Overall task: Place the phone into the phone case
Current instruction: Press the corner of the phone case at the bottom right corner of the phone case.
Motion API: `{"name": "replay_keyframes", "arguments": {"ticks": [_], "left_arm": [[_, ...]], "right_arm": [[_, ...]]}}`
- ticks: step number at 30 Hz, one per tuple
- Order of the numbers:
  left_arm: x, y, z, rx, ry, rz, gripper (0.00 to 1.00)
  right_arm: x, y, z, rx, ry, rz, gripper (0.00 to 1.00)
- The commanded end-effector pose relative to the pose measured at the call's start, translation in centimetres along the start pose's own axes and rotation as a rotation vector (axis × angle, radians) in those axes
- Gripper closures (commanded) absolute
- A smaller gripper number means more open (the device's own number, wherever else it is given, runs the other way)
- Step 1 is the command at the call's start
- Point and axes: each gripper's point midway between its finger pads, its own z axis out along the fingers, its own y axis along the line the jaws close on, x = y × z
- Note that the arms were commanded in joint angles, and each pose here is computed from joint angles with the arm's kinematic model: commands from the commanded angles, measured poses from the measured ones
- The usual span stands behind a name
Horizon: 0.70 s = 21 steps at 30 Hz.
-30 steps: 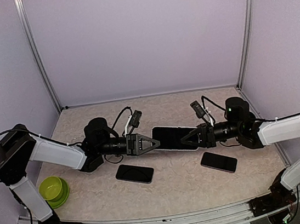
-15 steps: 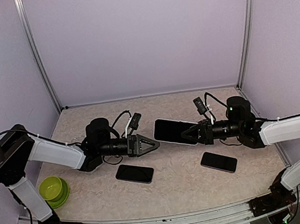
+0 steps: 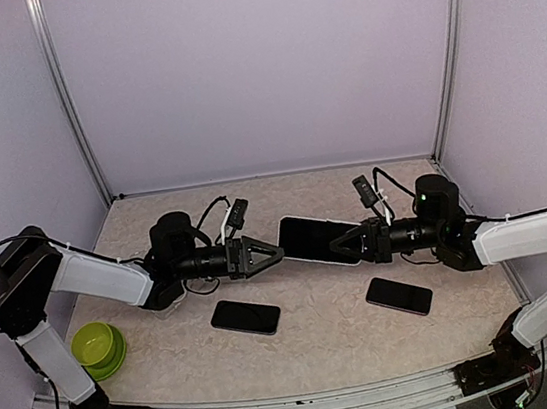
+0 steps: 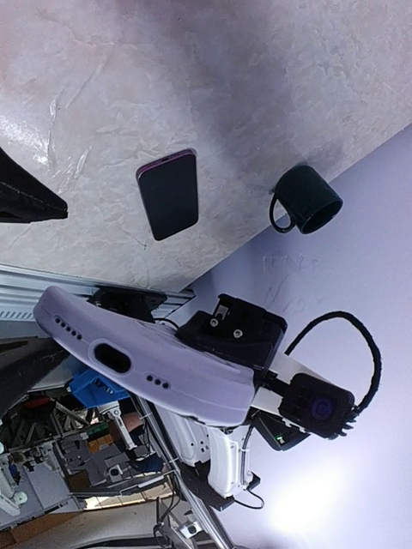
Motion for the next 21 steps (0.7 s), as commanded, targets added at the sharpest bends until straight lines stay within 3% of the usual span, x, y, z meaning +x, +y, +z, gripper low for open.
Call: {"name": "replay_keyframes", "arguments": {"ticks": [1,4,8,14,21], "left_arm": [[-0.5,-1.1,0.8,0.045,0.001,0.034,0.57],[-0.3,-1.1,1.0,0.046,0.006,0.032,0.62],[-0.3,-1.0,1.1,0.047,0.005,0.023,0.80],[-0.3,-0.9,1.2,0.052,0.001,0.009,0.99],[-0.1,0.3,1.0,-0.006,0.008,0.021,1.00]], "right_arm": [[-2.0,1.7,-0.4,-0.064,-0.060,-0.065,1.00],[-1.8,1.3,-0.2,-0.061,-0.055,-0.057,1.00],[-1.5,0.8,-0.1,-0.043,-0.045,-0.052,1.00],[-1.0,0.3,0.0,-0.021,-0.030,-0.060,1.00],[-0.9,-1.0,-0.4,0.084,-0.011,-0.095,1.00]]}}
